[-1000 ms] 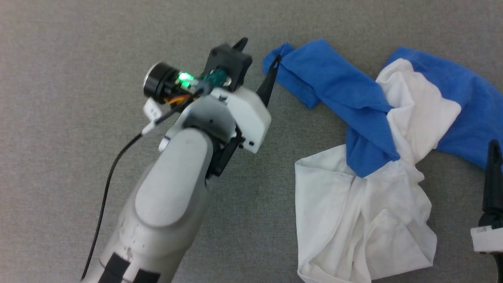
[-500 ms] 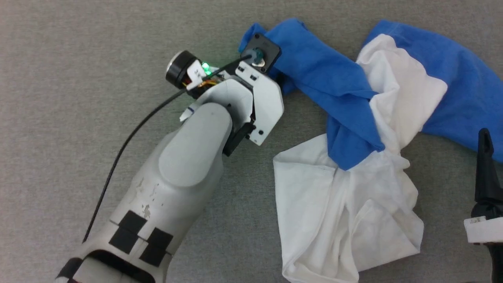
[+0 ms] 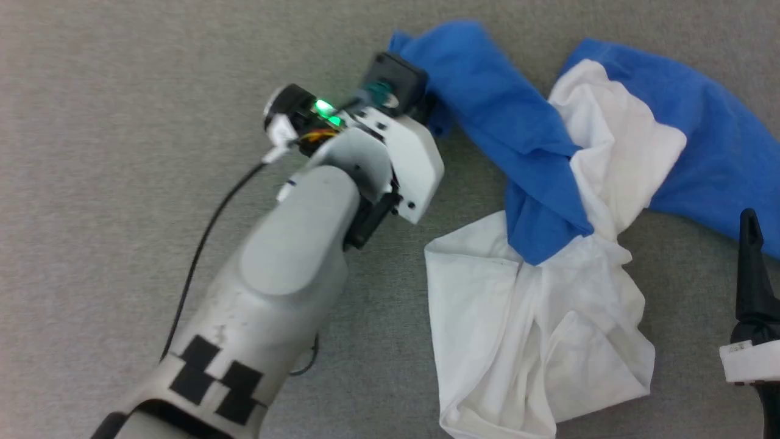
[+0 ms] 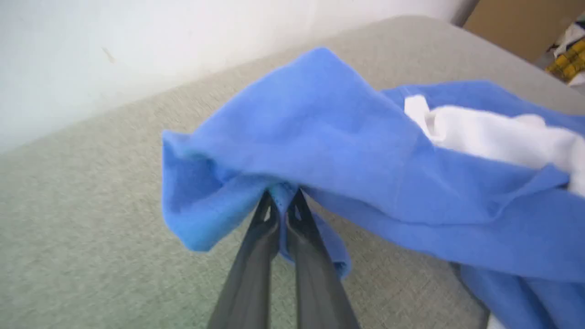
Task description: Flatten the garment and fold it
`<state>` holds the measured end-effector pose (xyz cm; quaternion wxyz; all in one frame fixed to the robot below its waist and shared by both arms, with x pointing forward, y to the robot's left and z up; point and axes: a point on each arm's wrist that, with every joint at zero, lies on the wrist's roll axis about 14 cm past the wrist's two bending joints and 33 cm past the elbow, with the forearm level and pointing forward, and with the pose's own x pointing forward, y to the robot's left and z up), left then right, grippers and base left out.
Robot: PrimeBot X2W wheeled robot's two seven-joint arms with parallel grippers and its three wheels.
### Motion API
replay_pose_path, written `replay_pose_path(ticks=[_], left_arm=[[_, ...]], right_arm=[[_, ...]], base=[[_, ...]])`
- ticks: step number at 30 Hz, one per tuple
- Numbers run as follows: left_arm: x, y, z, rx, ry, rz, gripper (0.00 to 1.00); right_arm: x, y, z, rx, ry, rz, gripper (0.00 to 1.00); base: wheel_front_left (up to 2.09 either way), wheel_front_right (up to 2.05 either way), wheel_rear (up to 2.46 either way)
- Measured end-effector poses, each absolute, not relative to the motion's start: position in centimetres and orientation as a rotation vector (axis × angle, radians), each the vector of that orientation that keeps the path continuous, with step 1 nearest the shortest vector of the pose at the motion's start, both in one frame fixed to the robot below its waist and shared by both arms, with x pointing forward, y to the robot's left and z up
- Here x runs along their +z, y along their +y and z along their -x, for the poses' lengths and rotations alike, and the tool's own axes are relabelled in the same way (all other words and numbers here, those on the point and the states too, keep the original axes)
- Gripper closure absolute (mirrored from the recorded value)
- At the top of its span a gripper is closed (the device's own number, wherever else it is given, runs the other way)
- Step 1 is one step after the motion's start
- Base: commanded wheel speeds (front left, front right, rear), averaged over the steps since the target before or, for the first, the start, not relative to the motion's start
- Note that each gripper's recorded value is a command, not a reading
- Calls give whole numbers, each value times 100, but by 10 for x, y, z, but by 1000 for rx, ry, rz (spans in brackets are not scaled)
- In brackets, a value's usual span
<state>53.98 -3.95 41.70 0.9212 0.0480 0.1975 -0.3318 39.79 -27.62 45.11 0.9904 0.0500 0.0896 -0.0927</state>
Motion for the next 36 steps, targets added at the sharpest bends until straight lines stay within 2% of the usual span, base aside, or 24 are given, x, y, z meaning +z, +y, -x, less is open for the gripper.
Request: replay_pose_path(ticks=[3, 7, 12, 18, 20, 23, 24, 25, 26, 31, 36], left_arm=[[462, -15, -552, -595, 276, -5, 100], [520, 63, -555, -395, 123, 40, 100], [563, 185, -514, -68, 39, 20, 100], [560, 311, -433, 320, 91, -27, 100], [546, 331, -409, 396, 133, -38, 100], [524, 330, -389, 422, 182, 31, 98], [517, 325, -386, 416, 193, 63, 81], [511, 320, -385, 408, 200, 94, 49], [506, 312, -384, 401, 205, 131, 0], [500, 289, -381, 374, 182, 268, 0], [566, 269, -399, 266, -32, 264, 0]], right_arm=[[458, -267, -399, -158, 168, -106, 0], [465, -255, -398, -128, 157, -128, 0], [471, -237, -400, -77, 149, -145, 0], [476, -225, -404, -44, 138, -160, 0], [474, -225, -403, -44, 150, -153, 0], [472, -225, -403, -42, 161, -151, 0], [472, -223, -404, -36, 164, -151, 0], [472, -221, -404, -29, 170, -151, 0], [472, -219, -405, -20, 169, -153, 0], [476, -208, -406, 14, 171, -162, 0], [478, -207, -406, 18, 166, -162, 0]], base=[[0, 0, 0], [0, 0, 0], [0, 0, 0], [0, 0, 0], [0, 0, 0], [0, 0, 0], [0, 0, 0], [0, 0, 0], [0, 0, 0], [0, 0, 0], [0, 0, 0]])
